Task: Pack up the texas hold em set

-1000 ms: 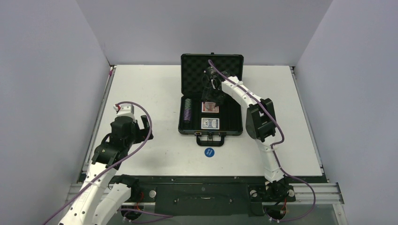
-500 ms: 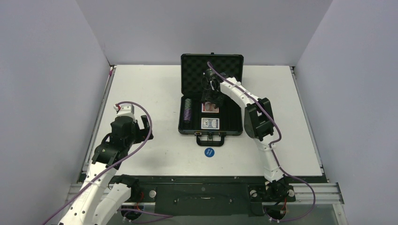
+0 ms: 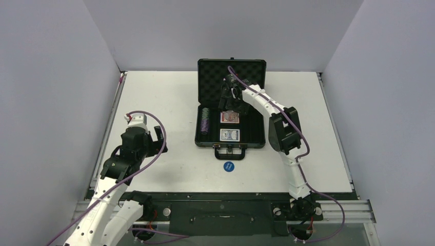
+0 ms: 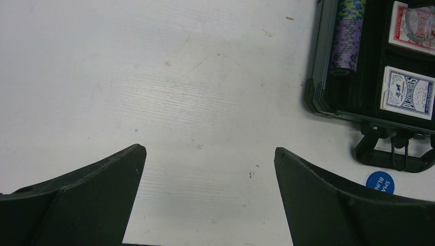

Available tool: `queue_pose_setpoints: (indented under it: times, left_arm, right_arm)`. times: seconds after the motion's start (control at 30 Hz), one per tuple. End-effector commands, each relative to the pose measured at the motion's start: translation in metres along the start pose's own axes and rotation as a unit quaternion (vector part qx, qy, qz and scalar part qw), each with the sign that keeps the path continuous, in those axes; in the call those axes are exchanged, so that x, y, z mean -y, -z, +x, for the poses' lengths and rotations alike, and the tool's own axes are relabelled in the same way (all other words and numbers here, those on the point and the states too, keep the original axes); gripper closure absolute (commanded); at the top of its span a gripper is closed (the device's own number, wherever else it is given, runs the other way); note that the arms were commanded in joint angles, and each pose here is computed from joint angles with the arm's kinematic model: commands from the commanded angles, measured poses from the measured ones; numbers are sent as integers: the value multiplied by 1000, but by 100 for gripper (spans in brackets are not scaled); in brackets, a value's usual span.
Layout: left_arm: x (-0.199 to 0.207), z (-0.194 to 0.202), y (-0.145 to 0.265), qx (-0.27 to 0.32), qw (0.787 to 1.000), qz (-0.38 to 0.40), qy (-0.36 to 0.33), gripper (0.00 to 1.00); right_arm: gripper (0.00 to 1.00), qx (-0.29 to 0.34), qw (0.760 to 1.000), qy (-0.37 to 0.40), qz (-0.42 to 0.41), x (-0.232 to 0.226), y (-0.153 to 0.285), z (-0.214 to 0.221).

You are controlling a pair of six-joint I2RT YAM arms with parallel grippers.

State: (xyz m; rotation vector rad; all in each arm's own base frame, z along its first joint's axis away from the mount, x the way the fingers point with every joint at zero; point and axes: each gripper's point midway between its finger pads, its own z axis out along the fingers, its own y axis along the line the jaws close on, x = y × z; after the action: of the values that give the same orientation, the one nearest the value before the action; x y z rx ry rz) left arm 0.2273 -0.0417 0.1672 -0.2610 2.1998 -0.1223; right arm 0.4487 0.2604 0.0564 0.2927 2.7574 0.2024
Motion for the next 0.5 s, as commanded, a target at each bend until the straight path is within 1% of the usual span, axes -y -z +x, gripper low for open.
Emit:
queue_pose_setpoints:
  times: [0.0, 0.23, 0.37, 0.47]
  left_arm:
    - [5, -12, 1, 23, 1000, 10, 8, 4]
    - [5, -11, 0, 22, 1000, 12, 8, 4]
    - [4, -12, 0, 23, 1000, 10, 9, 4]
    - [4, -13, 2, 28, 999, 10, 11, 4]
  right_arm:
    - [15, 67, 997, 0, -35, -9, 52, -28]
    - [14, 116, 989, 38, -82, -24, 119, -28]
    - [13, 140, 982, 56, -110, -25, 158, -15]
    - [13, 157, 978, 69, -120, -14, 184, 1]
